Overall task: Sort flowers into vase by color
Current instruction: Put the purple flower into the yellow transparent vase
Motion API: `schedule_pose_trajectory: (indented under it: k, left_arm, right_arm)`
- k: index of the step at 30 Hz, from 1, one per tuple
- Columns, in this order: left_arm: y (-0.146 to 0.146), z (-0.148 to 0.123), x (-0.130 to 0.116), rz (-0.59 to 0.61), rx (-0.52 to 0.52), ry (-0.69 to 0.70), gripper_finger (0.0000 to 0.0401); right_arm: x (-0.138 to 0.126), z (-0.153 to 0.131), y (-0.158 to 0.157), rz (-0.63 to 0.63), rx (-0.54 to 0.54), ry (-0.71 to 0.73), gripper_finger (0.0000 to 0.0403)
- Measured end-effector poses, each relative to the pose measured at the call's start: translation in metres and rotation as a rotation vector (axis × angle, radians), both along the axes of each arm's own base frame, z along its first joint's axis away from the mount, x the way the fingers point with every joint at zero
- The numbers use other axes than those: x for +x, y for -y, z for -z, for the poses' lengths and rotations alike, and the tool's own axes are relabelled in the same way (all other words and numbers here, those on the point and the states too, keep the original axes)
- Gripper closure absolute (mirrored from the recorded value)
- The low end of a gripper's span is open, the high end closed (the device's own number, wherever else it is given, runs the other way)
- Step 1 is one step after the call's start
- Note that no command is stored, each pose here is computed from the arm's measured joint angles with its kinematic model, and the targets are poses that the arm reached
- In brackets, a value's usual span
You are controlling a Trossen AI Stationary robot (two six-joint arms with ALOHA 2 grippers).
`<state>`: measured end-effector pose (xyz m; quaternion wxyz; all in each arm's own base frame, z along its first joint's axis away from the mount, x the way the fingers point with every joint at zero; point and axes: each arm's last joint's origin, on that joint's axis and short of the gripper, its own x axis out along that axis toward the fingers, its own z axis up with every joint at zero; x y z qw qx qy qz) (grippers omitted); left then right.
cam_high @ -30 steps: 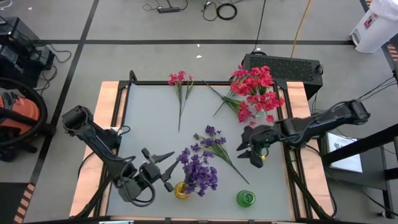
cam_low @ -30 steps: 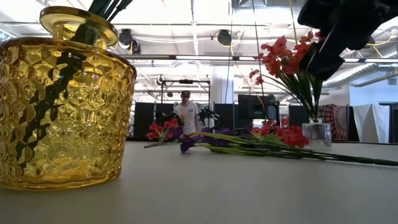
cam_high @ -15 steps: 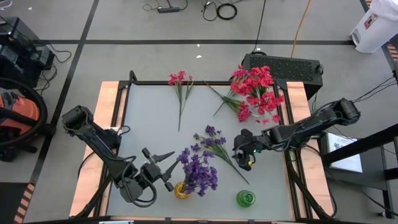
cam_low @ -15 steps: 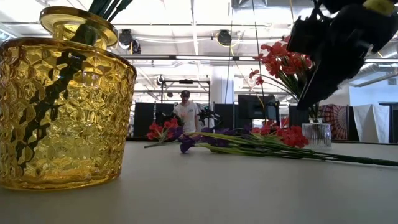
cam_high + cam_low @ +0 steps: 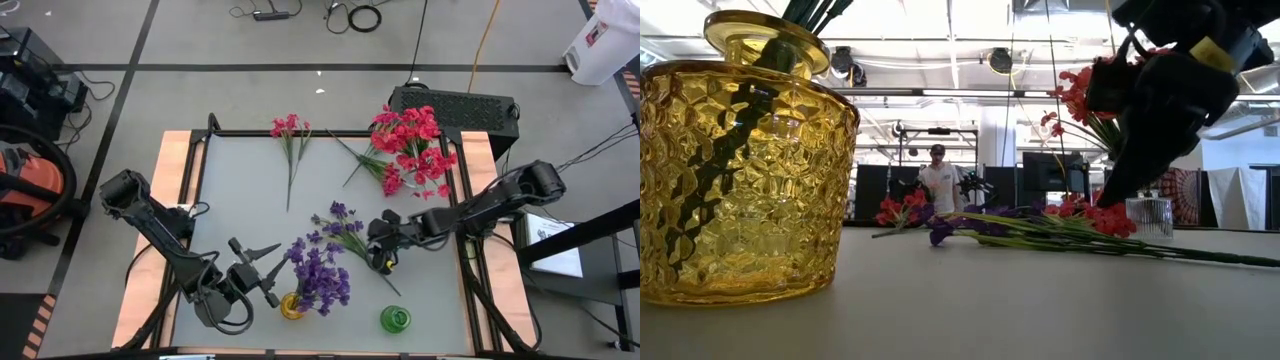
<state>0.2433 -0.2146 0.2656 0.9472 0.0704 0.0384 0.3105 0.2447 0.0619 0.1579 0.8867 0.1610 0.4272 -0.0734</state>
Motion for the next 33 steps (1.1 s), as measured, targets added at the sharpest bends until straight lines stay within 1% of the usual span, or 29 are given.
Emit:
schedule_pose_trajectory:
  k: [11, 17, 25, 33]
  left_arm:
    - [0.000, 0.000, 0.000, 0.000, -0.001, 0.001, 0.0234]
    - [0.000, 0.000, 0.000, 0.000, -0.008, 0.006, 0.0234]
    - [0.000, 0.001, 0.000, -0.001, -0.036, 0.026, 0.0235]
    - [0.000, 0.001, 0.000, -0.002, -0.035, 0.025, 0.0235]
  right_arm:
    - [0.005, 0.021, -0.001, 0.026, -0.010, -0.073, 0.0238]
    - [0.007, 0.025, -0.001, 0.026, -0.010, -0.079, 0.0238]
    - [0.011, 0.022, -0.003, 0.015, 0.045, -0.034, 0.0238]
    - [0.012, 0.020, -0.004, 0.122, 0.133, -0.015, 0.0238]
